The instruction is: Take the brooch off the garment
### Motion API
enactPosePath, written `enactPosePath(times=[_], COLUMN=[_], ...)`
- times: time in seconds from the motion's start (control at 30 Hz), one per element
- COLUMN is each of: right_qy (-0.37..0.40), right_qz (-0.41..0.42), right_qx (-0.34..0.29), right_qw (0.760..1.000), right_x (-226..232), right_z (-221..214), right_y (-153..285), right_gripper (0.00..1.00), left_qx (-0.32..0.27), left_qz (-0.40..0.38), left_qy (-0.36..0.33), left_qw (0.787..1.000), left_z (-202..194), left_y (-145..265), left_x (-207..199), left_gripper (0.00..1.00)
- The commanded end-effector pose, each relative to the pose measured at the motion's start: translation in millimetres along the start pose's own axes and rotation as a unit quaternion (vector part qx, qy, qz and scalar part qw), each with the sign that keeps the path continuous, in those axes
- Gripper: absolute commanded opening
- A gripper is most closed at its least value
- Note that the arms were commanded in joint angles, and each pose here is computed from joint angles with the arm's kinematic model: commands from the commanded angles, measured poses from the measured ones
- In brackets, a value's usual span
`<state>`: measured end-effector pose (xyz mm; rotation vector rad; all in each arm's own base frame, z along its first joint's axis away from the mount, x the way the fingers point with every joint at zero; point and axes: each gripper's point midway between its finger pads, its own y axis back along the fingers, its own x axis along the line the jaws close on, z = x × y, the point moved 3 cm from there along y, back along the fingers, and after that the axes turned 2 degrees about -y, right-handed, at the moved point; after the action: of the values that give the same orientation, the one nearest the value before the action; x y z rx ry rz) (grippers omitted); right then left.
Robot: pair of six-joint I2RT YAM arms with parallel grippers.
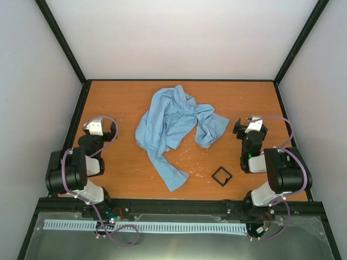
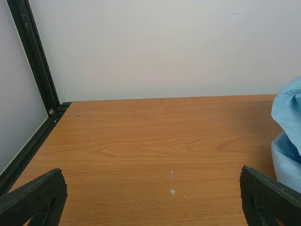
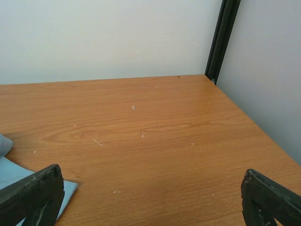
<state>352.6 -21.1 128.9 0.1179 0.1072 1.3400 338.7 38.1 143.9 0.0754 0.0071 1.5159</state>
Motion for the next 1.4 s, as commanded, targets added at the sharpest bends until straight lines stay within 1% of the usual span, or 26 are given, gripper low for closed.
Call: enactPosePath(times=[0.0,0.43,0.5,0.57,0.6,0.67,0.7,0.77,0.87,0.93,0.97,1.0,1.03,1.1,1.23,1.3,1.37], right_qy=[0.0,0.0,-0.001,-0.01,-0.006,0.001,-0.002,-0.015,-0.044,-0.093,-0.142,-0.16,-0.17,-0.177,-0.194,-0.182,-0.149], right_qz=[-0.006,-0.006,-0.007,-0.026,-0.019,-0.006,-0.015,-0.061,-0.13,-0.184,-0.21,-0.215,-0.193,-0.121,0.0,0.026,0.037], right_qx=[-0.01,-0.01,-0.011,-0.009,-0.009,-0.019,-0.011,0.007,0.042,0.075,0.088,0.109,0.127,0.146,0.149,0.161,0.188], right_qw=[1.0,1.0,1.0,1.0,1.0,1.0,1.0,0.998,0.99,0.976,0.963,0.957,0.958,0.966,0.97,0.97,0.97], right_x=[-3.2,-3.2,-3.7,-9.0,-7.3,-2.9,-5.1,-17.1,-31.5,-41.0,-44.8,-44.6,-37.8,-17.5,16.3,33.1,53.5], right_z=[4.9,5.0,5.5,8.6,9.6,18.3,21.8,33.2,53.4,59.2,61.3,63.6,67.6,73.3,76.4,73.6,67.7], right_y=[-0.8,-0.7,-0.7,-0.3,0.5,2.5,2.2,0.3,-8.9,-14.8,-17.2,-20.3,-25.4,-33.1,-29.1,-26.3,-24.4], right_gripper=[1.0,1.0,1.0,1.0,1.0,1.0,1.0,1.0,1.0,1.0,1.0,1.0,1.0,1.0,1.0,1.0,1.0], left_qx=[-0.025,-0.025,-0.015,0.024,0.054,0.093,0.11,0.124,0.142,0.158,0.176,0.191,0.206,0.227,0.248,0.264,0.278], left_qz=[0.002,0.005,0.008,-0.003,-0.026,-0.082,-0.101,-0.16,-0.227,-0.254,-0.269,-0.284,-0.3,-0.324,-0.358,-0.368,-0.379], left_qy=[-0.007,-0.006,-0.001,0.006,-0.003,-0.017,-0.016,-0.023,-0.016,-0.016,-0.013,-0.014,-0.017,-0.027,-0.056,-0.053,-0.05], left_qw=[1.0,1.0,1.0,1.0,0.998,0.992,0.989,0.979,0.963,0.954,0.947,0.939,0.931,0.918,0.898,0.89,0.881], left_z=[14.2,15.7,19.9,27.9,31.3,46.9,52.5,67.4,90.9,98.8,95.4,94.8,92.5,85.7,63.8,48.2,35.7], left_y=[-4.1,-6.0,-12.7,-30.1,-40.6,-58.2,-63.4,-70.4,-78.4,-85.1,-89.0,-91.4,-93.3,-96.1,-94.8,-95.4,-96.0], left_x=[2.1,3.5,6.8,9.9,7.4,-0.3,-3.1,-14.3,-28.6,-40.4,-47.9,-56.7,-67.4,-87.9,-127.9,-142.5,-154.3], left_gripper=[1.0,1.0,1.0,1.0,1.0,1.0,1.0,1.0,1.0,1.0,1.0,1.0,1.0,1.0,1.0,1.0,1.0])
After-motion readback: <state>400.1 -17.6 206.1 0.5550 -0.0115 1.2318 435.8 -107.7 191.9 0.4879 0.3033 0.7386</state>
